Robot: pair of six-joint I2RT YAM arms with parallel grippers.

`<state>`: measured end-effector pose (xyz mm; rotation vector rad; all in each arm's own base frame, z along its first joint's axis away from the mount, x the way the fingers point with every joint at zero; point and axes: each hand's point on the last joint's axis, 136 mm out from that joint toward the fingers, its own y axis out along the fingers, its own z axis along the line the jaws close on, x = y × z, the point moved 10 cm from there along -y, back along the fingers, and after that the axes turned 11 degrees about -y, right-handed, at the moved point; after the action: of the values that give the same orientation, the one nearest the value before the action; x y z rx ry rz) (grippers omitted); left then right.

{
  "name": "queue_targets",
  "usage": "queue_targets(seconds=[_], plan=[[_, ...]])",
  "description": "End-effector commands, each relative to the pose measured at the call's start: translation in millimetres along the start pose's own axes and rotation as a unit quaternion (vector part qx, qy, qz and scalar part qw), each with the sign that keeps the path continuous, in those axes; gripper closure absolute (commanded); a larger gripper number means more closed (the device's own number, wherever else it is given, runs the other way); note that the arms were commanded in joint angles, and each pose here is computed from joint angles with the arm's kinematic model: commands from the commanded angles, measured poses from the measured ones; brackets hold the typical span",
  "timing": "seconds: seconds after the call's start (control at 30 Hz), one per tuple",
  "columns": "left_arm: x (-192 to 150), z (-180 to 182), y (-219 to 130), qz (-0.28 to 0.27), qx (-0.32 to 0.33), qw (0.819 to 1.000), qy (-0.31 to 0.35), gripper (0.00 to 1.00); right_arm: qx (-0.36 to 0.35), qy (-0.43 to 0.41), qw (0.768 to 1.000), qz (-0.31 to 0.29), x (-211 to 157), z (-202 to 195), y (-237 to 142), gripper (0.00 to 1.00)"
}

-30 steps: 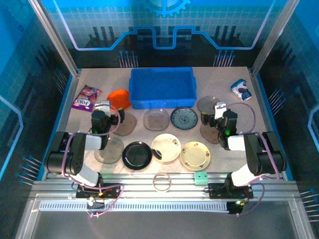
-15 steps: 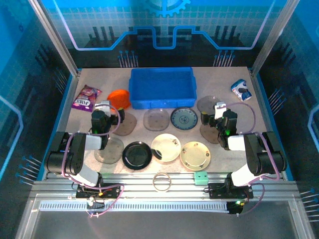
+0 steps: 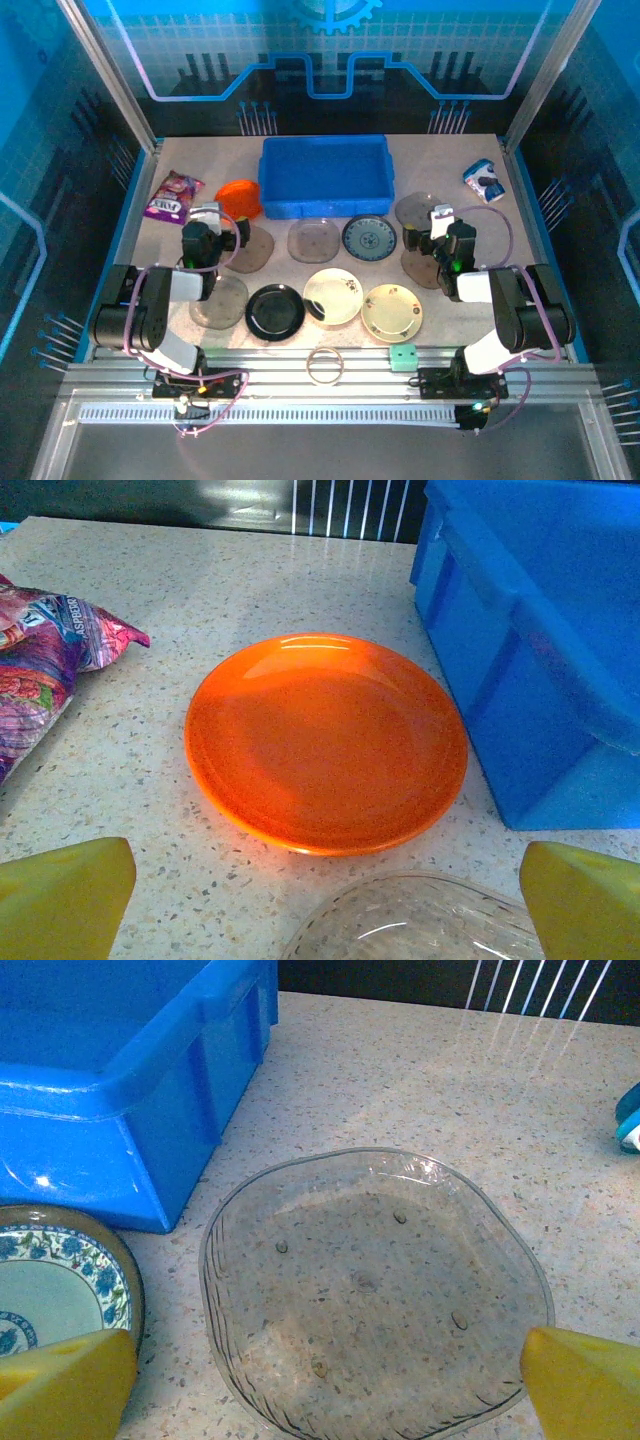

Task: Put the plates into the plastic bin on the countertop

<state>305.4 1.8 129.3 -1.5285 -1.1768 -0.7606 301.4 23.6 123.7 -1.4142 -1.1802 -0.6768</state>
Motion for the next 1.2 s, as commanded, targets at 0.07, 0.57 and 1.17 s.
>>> queue_targets(seconds=[0.07, 0.57, 1.17], plan=[[-1, 0, -1, 0.000, -0.023, 1.000, 0.003, 0.01, -0.003, -0.004, 1.000, -0.023, 8, -4, 1, 0.00], [1, -1, 0, 0.002, -0.022, 1.000, 0.005, 0.01, -0.067, 0.006, 0.998, -0.019, 20, -12, -10, 0.00], [151, -32, -18, 0.126, 0.080, 0.975, -0.165, 0.01, 0.032, 0.108, 0.992, 0.054, 161, 17, -81, 0.00]])
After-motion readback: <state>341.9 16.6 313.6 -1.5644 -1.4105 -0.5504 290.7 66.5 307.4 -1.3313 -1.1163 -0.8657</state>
